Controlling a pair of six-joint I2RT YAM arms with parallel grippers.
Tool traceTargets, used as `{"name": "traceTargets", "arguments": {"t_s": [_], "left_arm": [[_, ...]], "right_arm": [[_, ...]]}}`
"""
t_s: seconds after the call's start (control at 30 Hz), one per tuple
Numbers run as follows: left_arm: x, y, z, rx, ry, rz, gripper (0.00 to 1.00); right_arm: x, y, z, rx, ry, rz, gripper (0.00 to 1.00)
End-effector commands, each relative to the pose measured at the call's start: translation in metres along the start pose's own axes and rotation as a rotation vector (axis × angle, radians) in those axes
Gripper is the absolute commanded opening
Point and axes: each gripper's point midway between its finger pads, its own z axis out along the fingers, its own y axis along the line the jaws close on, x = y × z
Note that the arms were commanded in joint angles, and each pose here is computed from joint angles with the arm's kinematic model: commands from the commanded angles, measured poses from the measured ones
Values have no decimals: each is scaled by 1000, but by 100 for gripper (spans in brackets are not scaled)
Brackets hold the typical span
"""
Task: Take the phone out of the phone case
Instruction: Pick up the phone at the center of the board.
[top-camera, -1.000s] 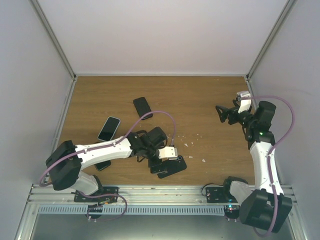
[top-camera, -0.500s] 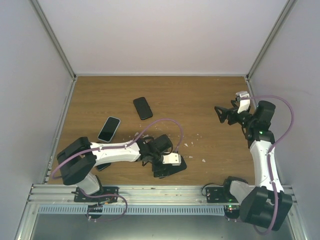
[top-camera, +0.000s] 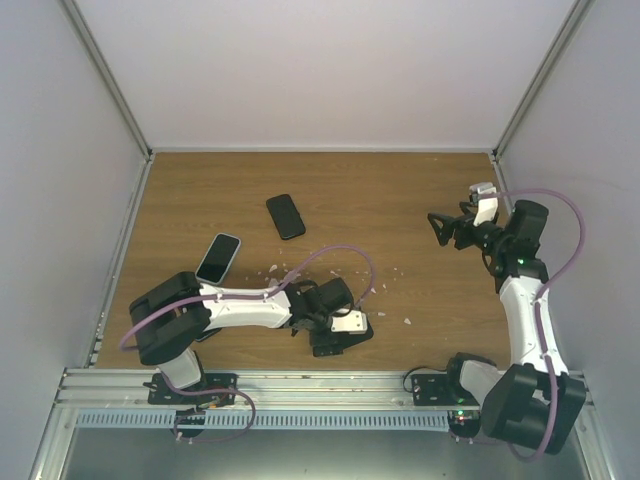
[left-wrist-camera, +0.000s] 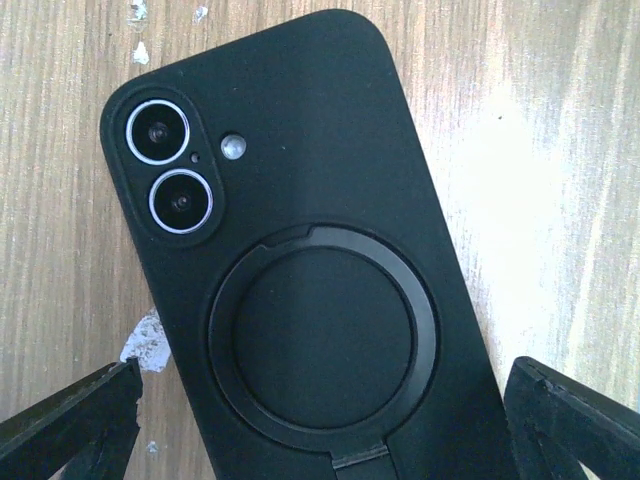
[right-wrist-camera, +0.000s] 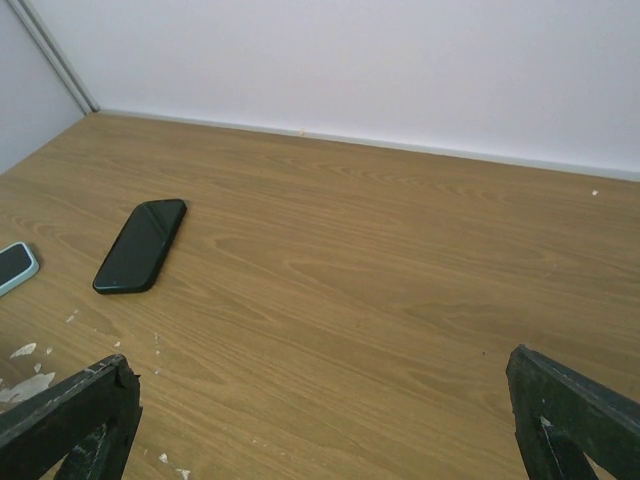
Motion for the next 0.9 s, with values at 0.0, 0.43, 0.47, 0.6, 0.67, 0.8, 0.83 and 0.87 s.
{"name": "traceTargets", "arguments": {"t_s": [0.0,0.43,0.47,0.6,0.67,0.8,0.83,0.87], "left_arm": [[-3,5,10,-43,-4,4,99],[20,27,14,-77,66,-39,99],[21,33,13,-85,66,-53,99],[28,58,10,-153,84,-98,95],[30,68,9,-165,90,-120,94],[30,77,9,-123,74,-169,92],[30,76,10,-107,73,-174,91],[30,75,11,-99,76,-175,90]], "right_arm": [[-9,-1,2,-19,-11,2,100],[-15,-9,4,12,-8,4,100],[-15,-10,4,17,-8,3,100],[-17,-13,4,30,-10,4,100],[-17,-13,4,33,-9,5,100],[-17,-14,5,35,-7,8,99],[-18,-15,5,38,-9,8,100],[-18,-16,5,41,-8,8,99]]}}
